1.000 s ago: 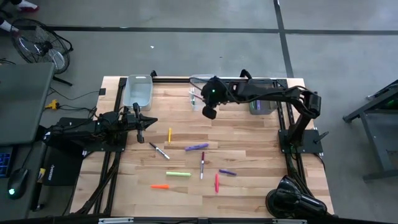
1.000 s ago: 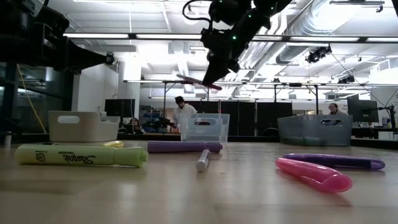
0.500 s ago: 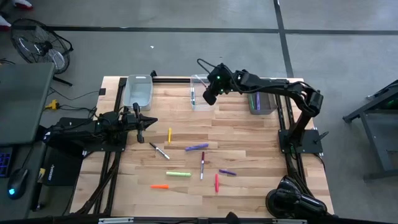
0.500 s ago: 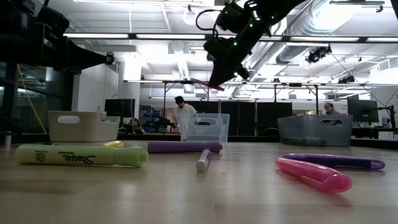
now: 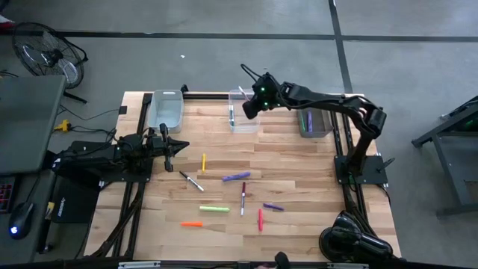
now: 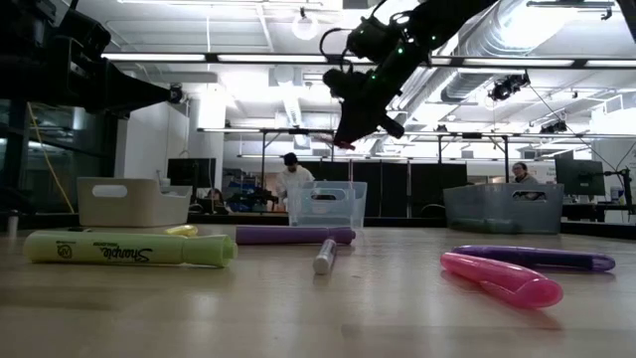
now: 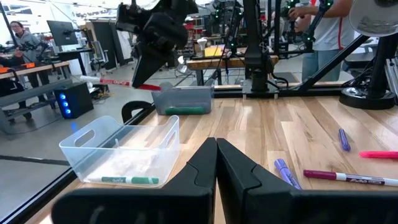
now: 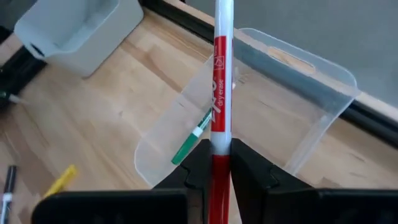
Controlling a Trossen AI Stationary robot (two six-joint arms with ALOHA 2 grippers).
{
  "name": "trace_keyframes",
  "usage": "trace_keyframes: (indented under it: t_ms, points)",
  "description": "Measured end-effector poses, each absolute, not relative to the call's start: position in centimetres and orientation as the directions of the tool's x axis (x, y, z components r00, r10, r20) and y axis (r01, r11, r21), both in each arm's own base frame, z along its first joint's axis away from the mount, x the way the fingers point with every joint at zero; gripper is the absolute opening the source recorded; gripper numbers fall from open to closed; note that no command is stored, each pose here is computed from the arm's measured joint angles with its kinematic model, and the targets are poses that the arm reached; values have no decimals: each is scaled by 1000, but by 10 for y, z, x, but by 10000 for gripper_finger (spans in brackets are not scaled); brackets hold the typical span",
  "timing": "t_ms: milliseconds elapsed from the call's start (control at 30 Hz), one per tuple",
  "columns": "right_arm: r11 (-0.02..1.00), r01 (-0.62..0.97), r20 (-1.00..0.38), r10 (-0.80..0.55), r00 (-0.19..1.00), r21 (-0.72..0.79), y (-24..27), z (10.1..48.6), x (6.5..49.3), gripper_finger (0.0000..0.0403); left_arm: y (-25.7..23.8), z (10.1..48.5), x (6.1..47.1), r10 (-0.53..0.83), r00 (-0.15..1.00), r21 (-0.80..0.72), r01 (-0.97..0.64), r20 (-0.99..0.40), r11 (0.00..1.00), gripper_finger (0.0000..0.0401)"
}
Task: Pick & Place Markers
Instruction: Put the red marker pen into the transparent bin
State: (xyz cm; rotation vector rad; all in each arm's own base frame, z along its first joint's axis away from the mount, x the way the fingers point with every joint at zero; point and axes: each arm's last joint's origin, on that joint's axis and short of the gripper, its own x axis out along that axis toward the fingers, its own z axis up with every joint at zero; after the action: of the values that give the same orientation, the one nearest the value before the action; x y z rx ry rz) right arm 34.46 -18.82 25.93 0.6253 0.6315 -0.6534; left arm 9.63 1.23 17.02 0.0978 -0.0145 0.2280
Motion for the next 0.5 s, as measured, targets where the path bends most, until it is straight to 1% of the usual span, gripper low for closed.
trace_keyframes:
  t_ms: [267,500]
  points:
    - [551,706,-676,-310,668,445,-201,241,355,35,12,170,96,224,974,95,-226,25,969,1]
    - [436,715,-663,-296,688,547,-209,219,367,46,12,170,96,224,974,95,-226,25,970,1]
